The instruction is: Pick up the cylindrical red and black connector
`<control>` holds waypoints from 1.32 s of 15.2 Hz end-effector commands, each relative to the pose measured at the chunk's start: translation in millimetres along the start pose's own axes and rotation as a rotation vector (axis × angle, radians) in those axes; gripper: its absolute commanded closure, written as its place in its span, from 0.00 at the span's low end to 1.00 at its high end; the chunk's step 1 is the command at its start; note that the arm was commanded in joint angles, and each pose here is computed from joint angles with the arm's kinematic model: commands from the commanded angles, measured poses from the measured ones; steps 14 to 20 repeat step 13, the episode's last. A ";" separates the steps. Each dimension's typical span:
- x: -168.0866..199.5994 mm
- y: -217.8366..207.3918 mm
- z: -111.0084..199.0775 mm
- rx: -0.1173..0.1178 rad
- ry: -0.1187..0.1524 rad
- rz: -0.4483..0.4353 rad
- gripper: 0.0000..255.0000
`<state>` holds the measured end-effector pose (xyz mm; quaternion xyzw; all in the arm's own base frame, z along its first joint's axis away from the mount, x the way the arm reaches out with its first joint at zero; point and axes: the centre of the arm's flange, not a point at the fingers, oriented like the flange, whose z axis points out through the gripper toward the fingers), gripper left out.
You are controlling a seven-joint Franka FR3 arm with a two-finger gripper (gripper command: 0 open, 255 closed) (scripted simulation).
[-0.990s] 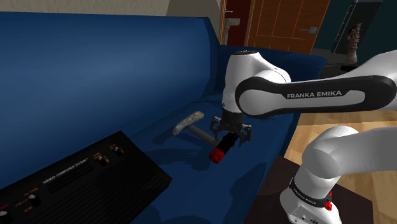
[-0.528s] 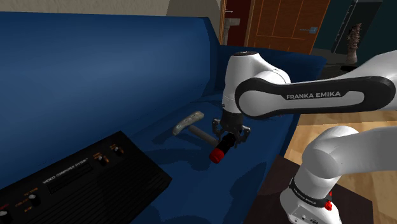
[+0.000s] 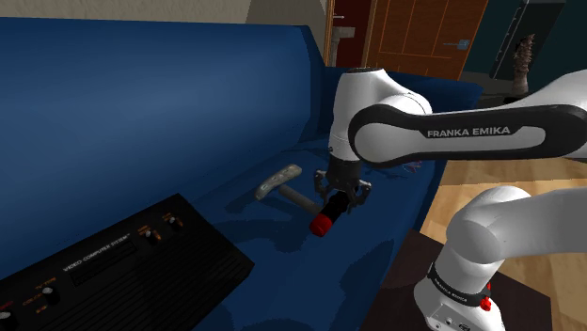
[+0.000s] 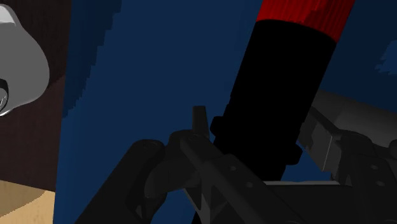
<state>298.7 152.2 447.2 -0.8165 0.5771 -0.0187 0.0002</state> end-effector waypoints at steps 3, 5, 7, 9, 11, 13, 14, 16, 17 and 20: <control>0.1 0.5 -20.2 0.000 0.000 0.000 1.00; 0.4 0.2 -30.7 0.000 0.000 0.000 1.00; 0.7 0.0 -41.3 0.000 0.000 0.000 1.00; 1.1 -0.2 -51.8 0.000 0.000 0.000 1.00; 1.4 -0.5 -62.4 0.000 0.000 0.000 1.00; 1.4 -0.5 -63.2 0.000 0.000 0.000 1.00; 1.4 -0.5 -63.2 0.000 0.000 0.000 1.00; 1.4 -0.5 -63.2 0.000 0.000 0.000 1.00; 1.4 -0.5 -63.2 0.000 0.000 0.000 1.00; 1.4 -0.5 -63.2 0.000 0.000 0.000 1.00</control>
